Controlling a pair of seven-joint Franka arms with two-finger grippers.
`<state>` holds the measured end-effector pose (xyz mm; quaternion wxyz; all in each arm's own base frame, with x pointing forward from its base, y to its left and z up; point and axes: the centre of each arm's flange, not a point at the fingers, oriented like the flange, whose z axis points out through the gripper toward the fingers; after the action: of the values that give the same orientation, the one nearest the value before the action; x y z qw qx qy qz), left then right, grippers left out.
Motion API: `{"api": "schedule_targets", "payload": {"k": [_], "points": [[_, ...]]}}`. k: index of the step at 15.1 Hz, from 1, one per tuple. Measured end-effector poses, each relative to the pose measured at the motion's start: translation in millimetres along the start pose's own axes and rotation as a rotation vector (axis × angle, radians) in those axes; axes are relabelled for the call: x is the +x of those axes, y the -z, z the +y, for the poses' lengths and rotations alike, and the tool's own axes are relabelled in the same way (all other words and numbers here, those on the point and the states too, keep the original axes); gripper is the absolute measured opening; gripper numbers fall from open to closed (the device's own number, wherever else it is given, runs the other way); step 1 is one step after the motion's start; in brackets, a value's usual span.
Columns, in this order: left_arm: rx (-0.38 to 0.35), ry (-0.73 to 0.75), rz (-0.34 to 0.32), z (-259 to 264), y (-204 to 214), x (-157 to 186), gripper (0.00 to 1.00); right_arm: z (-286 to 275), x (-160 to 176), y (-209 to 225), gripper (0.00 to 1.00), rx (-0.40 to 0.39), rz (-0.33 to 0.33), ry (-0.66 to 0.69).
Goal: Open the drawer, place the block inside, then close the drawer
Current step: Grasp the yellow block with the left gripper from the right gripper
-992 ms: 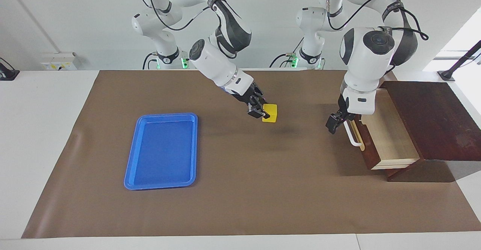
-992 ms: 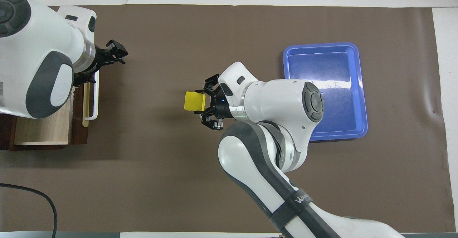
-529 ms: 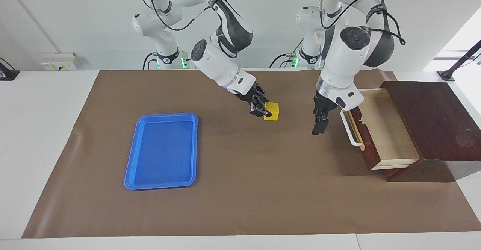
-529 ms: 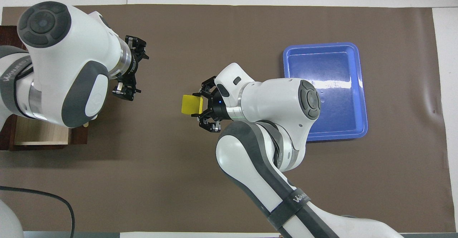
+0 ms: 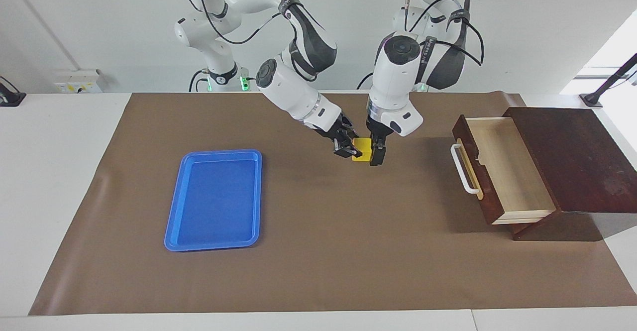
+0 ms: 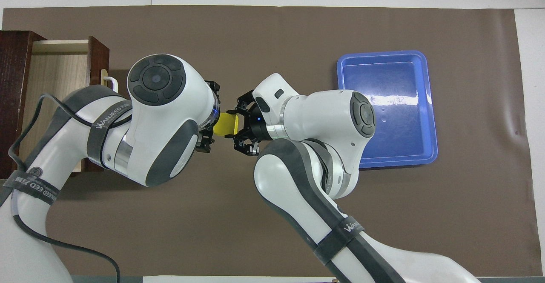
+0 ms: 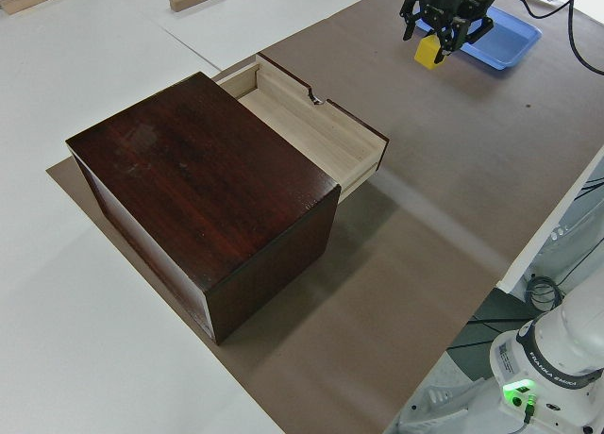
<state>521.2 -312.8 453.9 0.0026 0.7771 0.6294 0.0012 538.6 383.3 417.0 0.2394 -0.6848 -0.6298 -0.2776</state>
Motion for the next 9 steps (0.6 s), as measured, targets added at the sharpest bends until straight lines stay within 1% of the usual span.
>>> {"api": "schedule_targets", "payload": {"k": [3, 7, 9], "points": [[-0.003, 0.010, 0.000, -4.3, 2.4, 3.4, 1.00, 0.7, 1.4, 1.1, 0.55, -0.002, 0.003, 0.000], [-0.036, 0.041, -0.012, -3.6, 6.0, -1.1, 1.00, 0.9, 1.5, 1.3, 0.55, -0.003, 0.003, 0.000], [-0.041, 0.043, -0.015, -5.9, 4.8, -8.5, 0.97, 1.0, 1.7, 1.5, 0.55, -0.003, 0.003, 0.000]]}}
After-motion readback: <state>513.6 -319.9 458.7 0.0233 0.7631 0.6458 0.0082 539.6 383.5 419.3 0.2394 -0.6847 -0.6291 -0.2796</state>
